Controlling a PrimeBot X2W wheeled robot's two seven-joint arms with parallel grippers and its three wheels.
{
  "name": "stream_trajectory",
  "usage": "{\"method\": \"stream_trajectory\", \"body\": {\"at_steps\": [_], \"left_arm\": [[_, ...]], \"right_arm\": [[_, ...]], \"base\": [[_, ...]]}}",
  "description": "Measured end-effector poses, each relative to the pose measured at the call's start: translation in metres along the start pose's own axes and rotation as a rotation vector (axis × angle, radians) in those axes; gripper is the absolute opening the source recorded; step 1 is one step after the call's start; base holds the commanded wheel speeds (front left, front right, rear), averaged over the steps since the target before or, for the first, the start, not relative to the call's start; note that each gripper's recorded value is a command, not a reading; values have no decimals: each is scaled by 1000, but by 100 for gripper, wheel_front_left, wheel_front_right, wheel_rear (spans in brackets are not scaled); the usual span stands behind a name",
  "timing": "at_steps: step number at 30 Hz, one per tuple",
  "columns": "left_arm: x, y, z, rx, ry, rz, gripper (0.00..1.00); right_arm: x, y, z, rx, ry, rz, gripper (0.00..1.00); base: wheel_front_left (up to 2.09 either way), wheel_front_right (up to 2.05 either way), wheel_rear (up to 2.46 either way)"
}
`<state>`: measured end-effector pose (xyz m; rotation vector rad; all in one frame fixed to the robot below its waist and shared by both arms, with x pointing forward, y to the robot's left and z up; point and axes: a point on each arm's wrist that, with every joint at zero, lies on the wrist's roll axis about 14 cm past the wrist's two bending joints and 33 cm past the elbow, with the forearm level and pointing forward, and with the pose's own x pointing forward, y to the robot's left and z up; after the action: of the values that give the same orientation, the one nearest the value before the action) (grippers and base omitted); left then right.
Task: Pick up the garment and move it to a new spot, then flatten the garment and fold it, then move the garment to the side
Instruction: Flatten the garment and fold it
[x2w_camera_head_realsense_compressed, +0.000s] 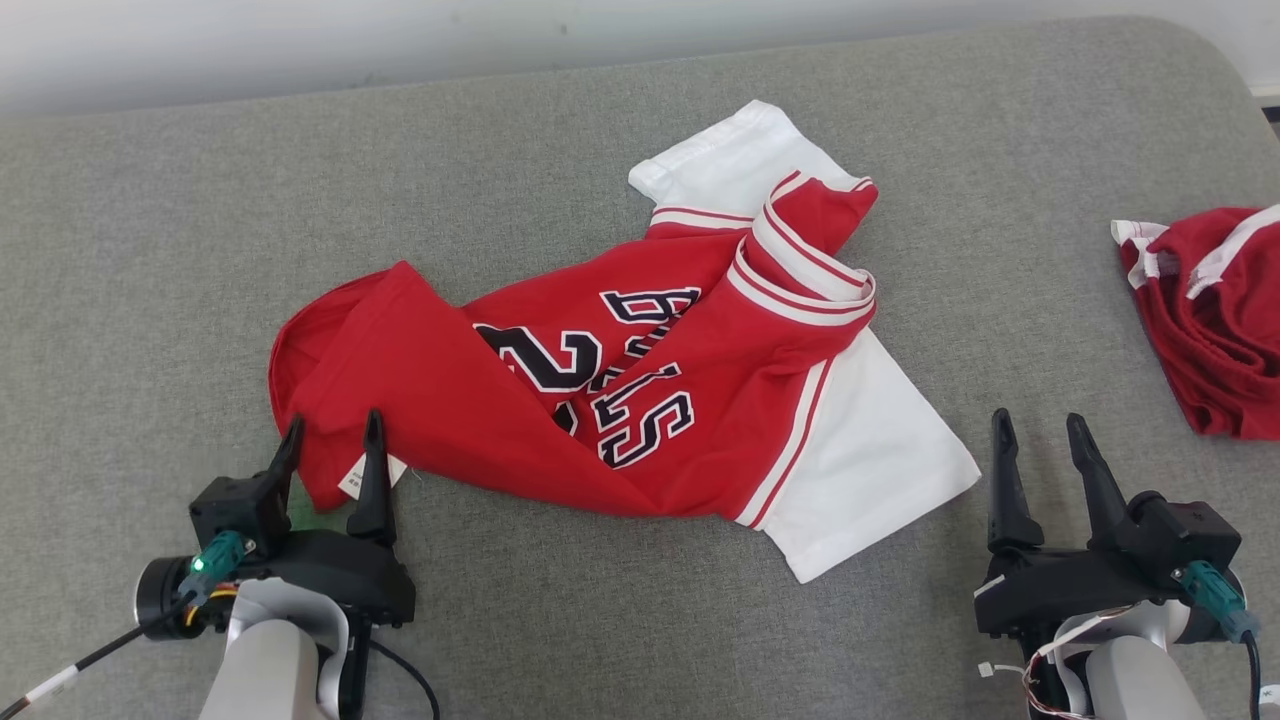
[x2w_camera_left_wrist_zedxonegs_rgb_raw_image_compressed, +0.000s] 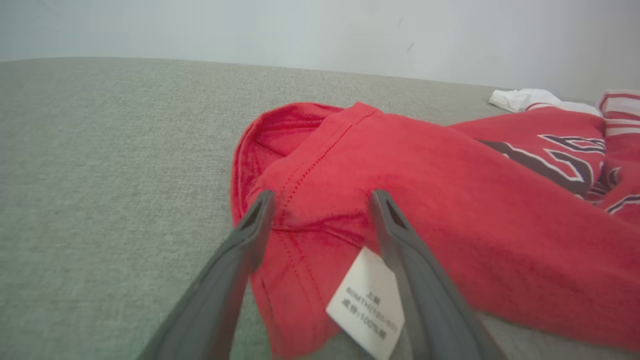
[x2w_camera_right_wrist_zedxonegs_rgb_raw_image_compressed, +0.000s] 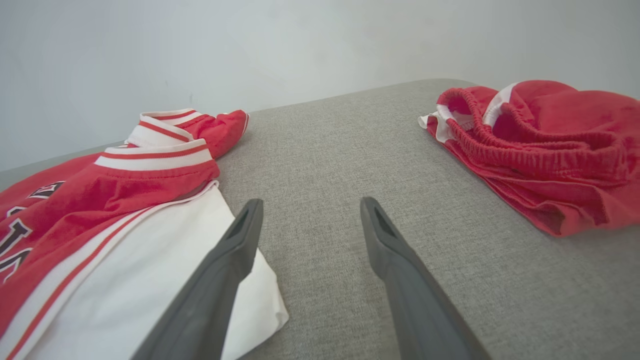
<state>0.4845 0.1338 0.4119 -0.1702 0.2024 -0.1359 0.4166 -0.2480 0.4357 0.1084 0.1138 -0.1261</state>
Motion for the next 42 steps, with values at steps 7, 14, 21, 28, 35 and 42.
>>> {"method": "stream_trajectory", "body": {"at_steps": [7, 14, 21, 28, 35, 42], "left_arm": [[-4, 8, -7, -20, 18, 31, 100], [-1, 8, -10, -24, 30, 34, 100], [8, 10, -6, -46, 17, 39, 100], [11, 11, -3, -53, 8, 43, 93], [13, 12, 3, -51, -8, 43, 0], [-2, 5, 38, -17, -112, 12, 0]], "right_arm": [[0, 1, 0, -1, 1, 3, 100], [1, 1, -1, -8, 5, 8, 100], [2, -2, -5, -10, 14, 2, 100], [3, -1, -5, -8, 14, 2, 100], [7, 2, -2, -3, 4, 7, 100], [0, 5, 1, 16, -3, 7, 100]], "base": [[0, 0, 0], [0, 0, 0], [0, 0, 0], [0, 0, 0], [0, 0, 0], [0, 0, 0]]}}
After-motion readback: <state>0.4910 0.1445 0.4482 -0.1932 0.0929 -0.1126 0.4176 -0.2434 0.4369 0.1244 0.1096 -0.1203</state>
